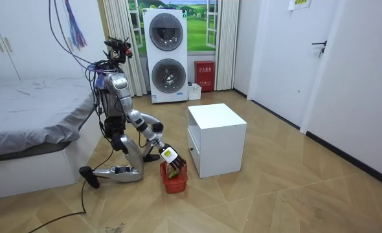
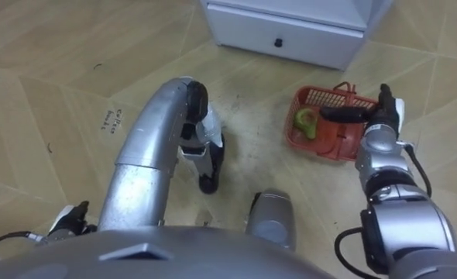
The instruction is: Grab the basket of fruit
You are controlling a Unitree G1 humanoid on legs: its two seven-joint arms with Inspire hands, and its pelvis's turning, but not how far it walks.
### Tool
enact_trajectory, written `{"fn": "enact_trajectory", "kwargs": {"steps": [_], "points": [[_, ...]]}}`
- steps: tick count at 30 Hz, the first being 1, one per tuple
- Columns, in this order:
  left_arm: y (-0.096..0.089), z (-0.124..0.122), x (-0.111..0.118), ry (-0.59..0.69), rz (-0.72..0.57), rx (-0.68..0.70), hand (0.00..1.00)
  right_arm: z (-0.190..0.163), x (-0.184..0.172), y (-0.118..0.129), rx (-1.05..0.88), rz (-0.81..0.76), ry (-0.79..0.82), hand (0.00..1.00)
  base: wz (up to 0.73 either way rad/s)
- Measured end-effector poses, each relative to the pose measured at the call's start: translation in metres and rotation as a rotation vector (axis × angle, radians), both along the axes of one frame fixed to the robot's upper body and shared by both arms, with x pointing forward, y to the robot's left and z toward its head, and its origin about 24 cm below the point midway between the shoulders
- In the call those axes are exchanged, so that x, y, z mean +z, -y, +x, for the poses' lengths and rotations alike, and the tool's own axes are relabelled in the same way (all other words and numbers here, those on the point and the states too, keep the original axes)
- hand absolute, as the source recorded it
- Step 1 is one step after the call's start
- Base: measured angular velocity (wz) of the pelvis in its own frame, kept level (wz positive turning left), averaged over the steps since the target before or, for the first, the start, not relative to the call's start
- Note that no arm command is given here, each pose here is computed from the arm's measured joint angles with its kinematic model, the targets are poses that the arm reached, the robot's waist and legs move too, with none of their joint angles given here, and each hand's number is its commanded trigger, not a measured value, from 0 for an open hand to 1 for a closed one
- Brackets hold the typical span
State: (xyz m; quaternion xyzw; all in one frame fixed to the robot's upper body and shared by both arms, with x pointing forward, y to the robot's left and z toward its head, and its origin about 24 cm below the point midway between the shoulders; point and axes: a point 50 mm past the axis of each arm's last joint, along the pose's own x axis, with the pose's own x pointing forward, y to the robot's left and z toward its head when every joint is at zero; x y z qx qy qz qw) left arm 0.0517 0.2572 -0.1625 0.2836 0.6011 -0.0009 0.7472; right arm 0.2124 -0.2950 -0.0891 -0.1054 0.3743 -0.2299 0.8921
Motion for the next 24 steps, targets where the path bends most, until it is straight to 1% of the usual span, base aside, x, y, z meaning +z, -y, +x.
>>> {"fn": "enact_trajectory", "kwargs": {"steps": [12, 13, 14, 15, 16, 24], "points": [[0.004, 0.000, -0.001, -0.018, -0.028, -0.015, 0.00, -0.010, -0.009, 0.001, 0.037, 0.006, -0.088, 0.00, 0.02], [0.004, 0.000, -0.001, -0.019, -0.028, -0.016, 0.00, -0.011, -0.009, 0.001, 0.036, 0.008, -0.093, 0.13, 0.00], [0.004, 0.000, -0.002, -0.020, -0.028, -0.019, 0.00, -0.012, -0.010, 0.002, 0.033, 0.012, -0.099, 0.24, 0.00], [0.005, 0.000, -0.002, -0.021, -0.029, -0.022, 0.00, -0.013, -0.011, 0.002, 0.032, 0.016, -0.102, 0.57, 0.00], [0.005, 0.000, -0.002, -0.024, -0.029, -0.033, 0.00, -0.015, -0.012, 0.001, 0.030, 0.022, -0.108, 1.00, 0.00], [0.008, -0.001, -0.003, -0.030, -0.046, -0.034, 0.00, -0.018, -0.015, 0.000, 0.042, 0.061, -0.129, 1.00, 0.00]]}}
